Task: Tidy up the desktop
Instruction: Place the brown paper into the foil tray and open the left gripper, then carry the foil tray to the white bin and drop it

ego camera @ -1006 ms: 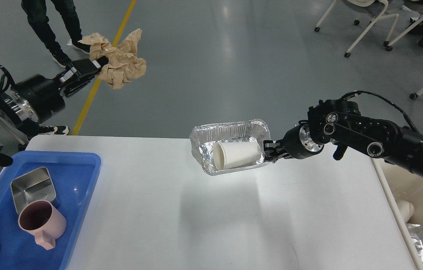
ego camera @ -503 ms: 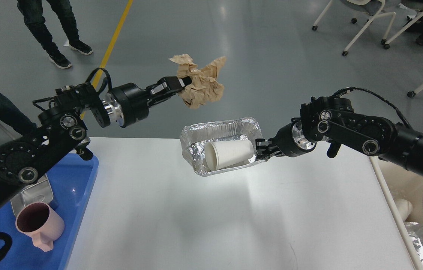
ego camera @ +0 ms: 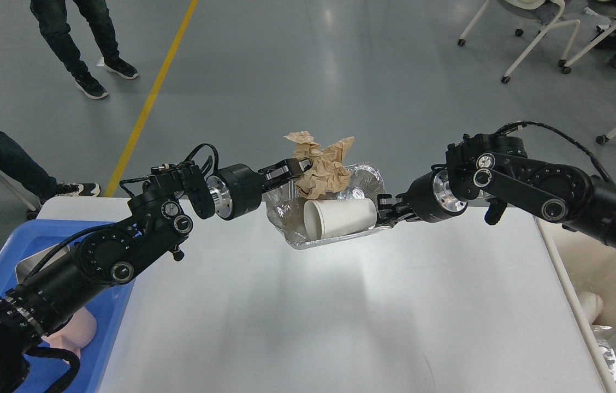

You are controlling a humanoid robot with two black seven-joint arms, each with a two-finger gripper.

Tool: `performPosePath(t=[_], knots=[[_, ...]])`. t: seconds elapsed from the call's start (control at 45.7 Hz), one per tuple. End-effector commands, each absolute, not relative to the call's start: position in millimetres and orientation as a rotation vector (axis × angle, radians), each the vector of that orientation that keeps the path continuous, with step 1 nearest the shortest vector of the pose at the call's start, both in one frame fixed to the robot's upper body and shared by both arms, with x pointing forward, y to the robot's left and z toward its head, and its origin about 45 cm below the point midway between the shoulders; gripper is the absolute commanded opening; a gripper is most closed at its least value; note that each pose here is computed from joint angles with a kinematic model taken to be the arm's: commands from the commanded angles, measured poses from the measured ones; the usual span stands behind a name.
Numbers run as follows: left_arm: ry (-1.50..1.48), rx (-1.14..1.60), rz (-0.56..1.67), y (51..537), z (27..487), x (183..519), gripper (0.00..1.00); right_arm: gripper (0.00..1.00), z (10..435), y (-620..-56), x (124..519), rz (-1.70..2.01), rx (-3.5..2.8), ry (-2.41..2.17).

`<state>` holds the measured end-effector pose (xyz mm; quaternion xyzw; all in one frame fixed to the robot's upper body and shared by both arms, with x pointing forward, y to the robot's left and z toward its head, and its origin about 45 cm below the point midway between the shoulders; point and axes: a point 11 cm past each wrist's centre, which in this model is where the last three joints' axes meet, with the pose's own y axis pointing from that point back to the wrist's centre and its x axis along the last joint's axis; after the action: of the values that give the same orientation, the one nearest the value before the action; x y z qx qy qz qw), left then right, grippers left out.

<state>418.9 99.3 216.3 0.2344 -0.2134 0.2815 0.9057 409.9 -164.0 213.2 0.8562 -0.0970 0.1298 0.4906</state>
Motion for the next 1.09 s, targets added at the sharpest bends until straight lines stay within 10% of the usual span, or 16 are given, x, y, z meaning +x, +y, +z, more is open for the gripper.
performPosePath(t=[0.0, 0.656, 1.072], knots=[[-0.434, 0.49, 0.579, 96.4, 213.4, 417.8, 0.78, 0.0, 214.2, -165.1, 410.5, 0.314, 2.08, -0.24], [-0.432, 0.452, 0.548, 116.1, 248.0, 423.9, 0.97, 0.0, 215.9, -177.6, 414.5, 0.29, 2.079, -0.282], [-0.116, 0.129, 0.926, 261.8, 306.4, 449.1, 0.97, 0.0, 234.5, -224.8, 426.4, 0.203, 2.131, -0.478]])
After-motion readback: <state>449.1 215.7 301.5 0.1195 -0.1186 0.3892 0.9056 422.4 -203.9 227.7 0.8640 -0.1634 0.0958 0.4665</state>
